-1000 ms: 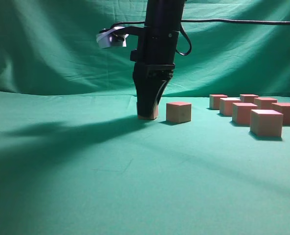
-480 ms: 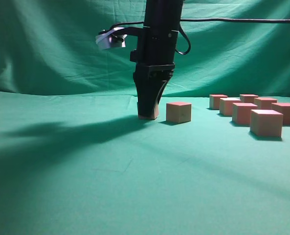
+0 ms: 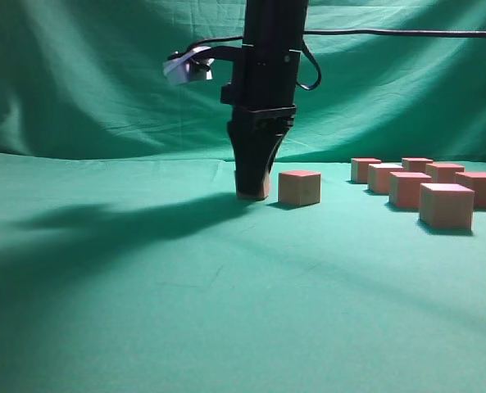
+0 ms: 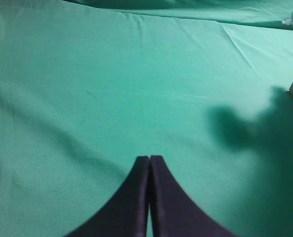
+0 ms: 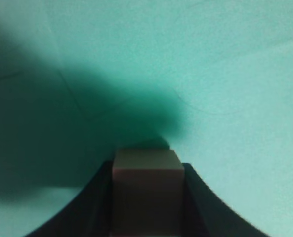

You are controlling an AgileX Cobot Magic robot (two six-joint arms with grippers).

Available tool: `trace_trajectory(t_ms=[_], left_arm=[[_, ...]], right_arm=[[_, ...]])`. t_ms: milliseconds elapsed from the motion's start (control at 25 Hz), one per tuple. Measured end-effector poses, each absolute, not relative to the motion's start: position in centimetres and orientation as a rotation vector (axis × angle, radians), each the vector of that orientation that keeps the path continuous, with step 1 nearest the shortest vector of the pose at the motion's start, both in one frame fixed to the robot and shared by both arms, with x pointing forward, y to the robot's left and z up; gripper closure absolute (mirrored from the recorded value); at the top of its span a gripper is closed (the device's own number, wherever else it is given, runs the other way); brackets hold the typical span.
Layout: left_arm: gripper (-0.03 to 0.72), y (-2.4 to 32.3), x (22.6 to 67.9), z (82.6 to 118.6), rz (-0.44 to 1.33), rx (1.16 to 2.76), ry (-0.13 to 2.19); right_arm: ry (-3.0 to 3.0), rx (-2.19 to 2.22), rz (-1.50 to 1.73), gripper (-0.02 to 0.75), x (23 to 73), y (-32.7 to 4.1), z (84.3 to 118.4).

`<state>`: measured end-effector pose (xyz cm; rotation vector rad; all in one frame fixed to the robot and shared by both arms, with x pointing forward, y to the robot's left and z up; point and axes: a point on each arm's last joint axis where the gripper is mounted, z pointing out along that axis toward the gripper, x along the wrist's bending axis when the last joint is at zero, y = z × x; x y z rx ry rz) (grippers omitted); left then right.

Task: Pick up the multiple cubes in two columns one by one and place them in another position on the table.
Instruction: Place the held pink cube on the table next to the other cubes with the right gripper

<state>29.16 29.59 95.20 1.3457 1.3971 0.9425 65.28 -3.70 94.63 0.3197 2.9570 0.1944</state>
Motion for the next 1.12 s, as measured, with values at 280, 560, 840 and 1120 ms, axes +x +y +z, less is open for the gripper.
trace_trajectory(t_ms=[280,560,840,1120], left_arm=[[0.688,29.6,29.2,95.2,0.943,1.346,1.397],[0.688,29.6,29.2,95.2,0.943,1.346,1.397],[0.688,29.6,29.2,95.2,0.943,1.346,1.397],[0.688,29.6,29.2,95.2,0.943,1.346,1.397]], right_arm=[[2.956,0.313,0.178,0.465,65.3,-3.8,94.7],[2.967,0.315,0.178,0.465,65.2,-3.8,94.5],[2.942,0.336,0.201,0.183,65.2,-3.8,95.5],[2.822,0.420,0.395,0.158,65.1,-3.5,102.4]])
